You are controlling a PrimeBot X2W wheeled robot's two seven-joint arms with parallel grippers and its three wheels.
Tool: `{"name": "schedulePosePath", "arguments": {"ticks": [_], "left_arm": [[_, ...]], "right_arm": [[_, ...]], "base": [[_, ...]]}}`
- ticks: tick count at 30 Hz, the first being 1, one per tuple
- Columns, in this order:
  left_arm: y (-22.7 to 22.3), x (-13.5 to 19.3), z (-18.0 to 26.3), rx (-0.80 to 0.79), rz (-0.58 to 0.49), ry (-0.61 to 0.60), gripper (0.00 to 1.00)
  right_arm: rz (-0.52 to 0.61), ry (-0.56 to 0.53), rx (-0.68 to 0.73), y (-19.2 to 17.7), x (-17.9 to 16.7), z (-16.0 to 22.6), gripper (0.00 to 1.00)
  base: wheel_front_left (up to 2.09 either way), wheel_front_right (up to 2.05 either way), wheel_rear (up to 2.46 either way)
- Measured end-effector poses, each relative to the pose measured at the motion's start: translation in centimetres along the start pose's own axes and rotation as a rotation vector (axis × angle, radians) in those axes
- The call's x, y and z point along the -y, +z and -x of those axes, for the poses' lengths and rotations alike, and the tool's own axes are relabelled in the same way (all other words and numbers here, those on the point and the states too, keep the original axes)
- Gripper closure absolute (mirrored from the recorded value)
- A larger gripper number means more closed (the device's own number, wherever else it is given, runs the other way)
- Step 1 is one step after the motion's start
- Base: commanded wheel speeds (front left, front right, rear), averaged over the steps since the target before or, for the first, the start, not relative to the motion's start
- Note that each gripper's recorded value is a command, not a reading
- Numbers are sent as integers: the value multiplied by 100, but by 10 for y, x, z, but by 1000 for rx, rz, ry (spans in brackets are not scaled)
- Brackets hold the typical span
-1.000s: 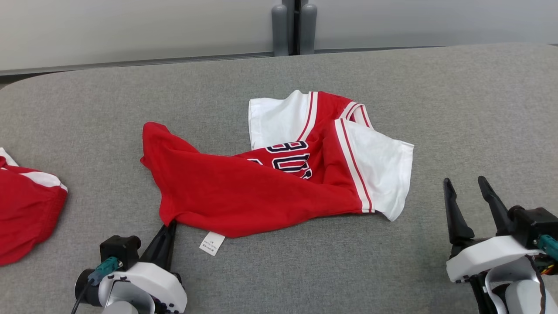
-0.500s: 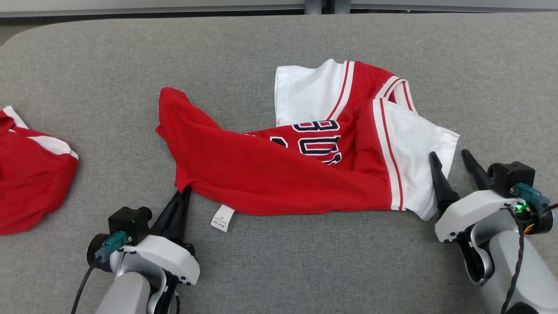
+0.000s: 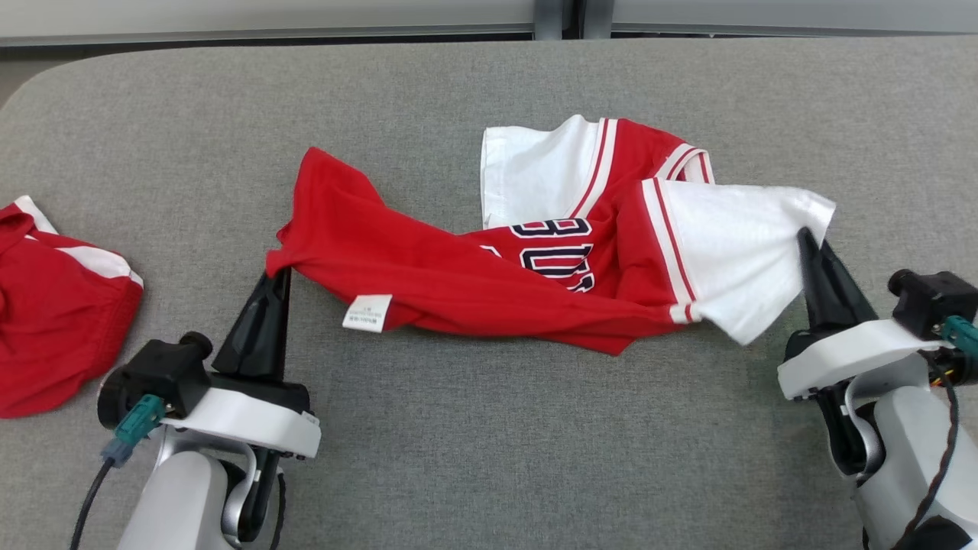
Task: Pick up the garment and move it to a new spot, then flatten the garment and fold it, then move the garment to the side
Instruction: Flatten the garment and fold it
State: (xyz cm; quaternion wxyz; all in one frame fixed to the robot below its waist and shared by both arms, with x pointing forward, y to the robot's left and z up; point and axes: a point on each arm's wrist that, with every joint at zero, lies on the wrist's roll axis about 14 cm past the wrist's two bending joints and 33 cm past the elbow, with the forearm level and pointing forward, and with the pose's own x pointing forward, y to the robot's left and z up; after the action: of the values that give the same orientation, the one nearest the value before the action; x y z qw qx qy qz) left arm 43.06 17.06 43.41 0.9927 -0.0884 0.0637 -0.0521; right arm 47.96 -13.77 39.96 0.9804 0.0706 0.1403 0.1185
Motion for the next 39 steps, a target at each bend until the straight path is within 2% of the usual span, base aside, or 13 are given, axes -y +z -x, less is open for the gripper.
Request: {"name": "schedulePosePath", "arguments": {"ticks": [5, 10, 11, 13, 21, 25, 29, 34, 39], "left_arm": [[63, 10, -1, 191, -49, -36, 100], [119, 31, 7, 362, -82, -93, 100], [143, 39, 11, 434, -96, -115, 100], [170, 49, 16, 504, -106, -143, 100], [270, 80, 52, 769, -166, -219, 100], [295, 91, 63, 822, -180, -251, 100], [304, 99, 60, 824, -179, -281, 100], [304, 100, 37, 781, -150, -309, 100], [308, 98, -12, 732, -125, -327, 100]], "right_arm": [[28, -1, 211, 62, 2, 9, 100], [97, 13, 433, 133, -6, 35, 100], [135, 19, 522, 161, -11, 50, 100], [167, 19, 605, 190, -15, 66, 100], [315, -34, 890, 288, -25, 150, 100], [356, -70, 970, 315, -26, 182, 100], [352, -94, 979, 323, -20, 190, 100], [318, -86, 945, 325, -15, 172, 100], [301, -37, 935, 344, -15, 132, 100]], "base": [[0, 0, 0], [0, 0, 0], [0, 0, 0], [0, 0, 0], [0, 0, 0], [0, 0, 0], [0, 0, 0], [0, 0, 0], [0, 0, 0]]}}
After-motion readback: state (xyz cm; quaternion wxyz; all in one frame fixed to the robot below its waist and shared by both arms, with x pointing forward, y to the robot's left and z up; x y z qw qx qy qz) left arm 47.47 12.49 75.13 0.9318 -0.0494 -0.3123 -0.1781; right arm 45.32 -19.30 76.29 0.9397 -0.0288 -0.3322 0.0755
